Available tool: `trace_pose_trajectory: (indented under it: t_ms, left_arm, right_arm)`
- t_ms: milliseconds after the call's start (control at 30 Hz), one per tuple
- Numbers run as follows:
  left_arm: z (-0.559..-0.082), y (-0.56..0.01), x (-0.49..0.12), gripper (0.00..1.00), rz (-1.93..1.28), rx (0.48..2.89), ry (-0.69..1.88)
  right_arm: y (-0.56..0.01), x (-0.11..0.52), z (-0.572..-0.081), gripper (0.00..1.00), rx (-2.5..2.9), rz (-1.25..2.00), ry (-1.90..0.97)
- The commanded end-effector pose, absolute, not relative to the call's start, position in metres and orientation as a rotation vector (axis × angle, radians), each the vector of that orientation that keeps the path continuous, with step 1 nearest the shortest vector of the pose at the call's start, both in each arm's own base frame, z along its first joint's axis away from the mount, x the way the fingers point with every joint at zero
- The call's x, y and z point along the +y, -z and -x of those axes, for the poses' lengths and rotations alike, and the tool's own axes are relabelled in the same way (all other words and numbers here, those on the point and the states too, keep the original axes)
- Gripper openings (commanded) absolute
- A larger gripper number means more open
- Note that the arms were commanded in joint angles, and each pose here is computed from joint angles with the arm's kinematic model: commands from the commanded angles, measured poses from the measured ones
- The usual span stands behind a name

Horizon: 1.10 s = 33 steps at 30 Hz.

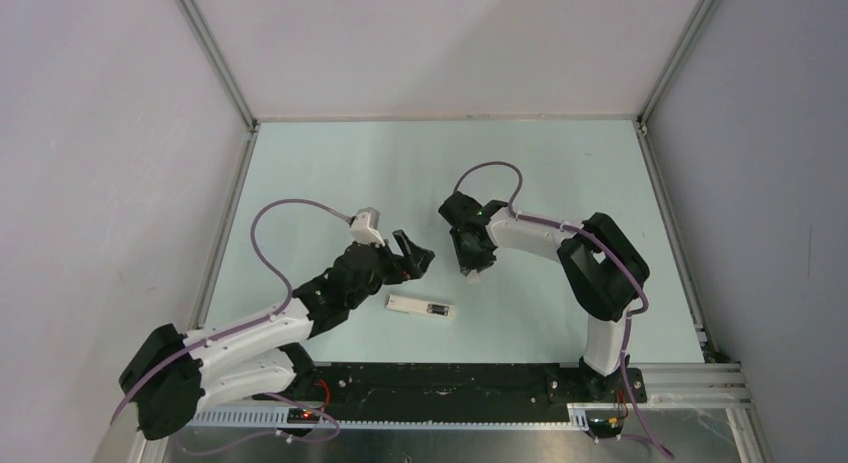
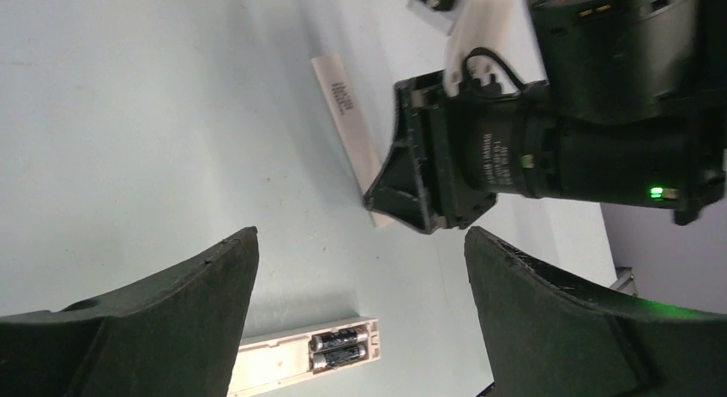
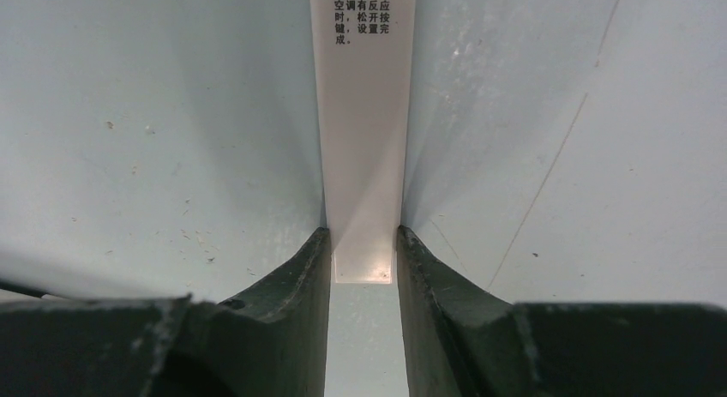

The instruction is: Load the batteries into the remote control

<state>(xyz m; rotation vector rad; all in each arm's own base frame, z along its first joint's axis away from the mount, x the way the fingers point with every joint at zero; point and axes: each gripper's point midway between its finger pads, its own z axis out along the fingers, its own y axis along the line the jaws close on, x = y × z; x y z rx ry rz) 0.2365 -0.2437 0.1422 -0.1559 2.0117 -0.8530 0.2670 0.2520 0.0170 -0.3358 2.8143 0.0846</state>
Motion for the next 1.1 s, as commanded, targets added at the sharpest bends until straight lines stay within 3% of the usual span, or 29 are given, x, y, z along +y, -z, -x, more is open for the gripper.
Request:
trace_pose_trajectory:
  t_ms: [0,533,733,867,967,1067]
  left_arm:
    - [-0.250,-0.150,-0.248,0.92,0.240,1.997,0.891]
    - [-0.276,-0.129,-0.280,0.91,0.211,2.113,0.971]
    - [-0.288,-0.119,-0.284,0.89,0.242,2.138,0.950]
    - [-0.291,-0.114,-0.274,0.88,0.297,2.142,0.938]
    - [-0.293,-0.110,-0.263,0.87,0.338,2.139,0.923]
    - [-0.291,-0.106,-0.255,0.87,0.360,2.141,0.917]
  right_arm:
    - [-0.040,0.246,-0.278,0.32,2.766,0.334,-0.136]
    - [-0.073,0.266,-0.263,0.32,2.771,0.349,-0.410]
    - [-0.070,0.264,-0.263,0.35,2.769,0.363,-0.365]
    - [-0.067,0.262,-0.272,0.48,2.714,0.463,-0.323]
    - [-0.062,0.262,-0.282,0.63,2.676,0.557,-0.314]
    - [-0.053,0.262,-0.286,0.69,2.635,0.716,-0.295]
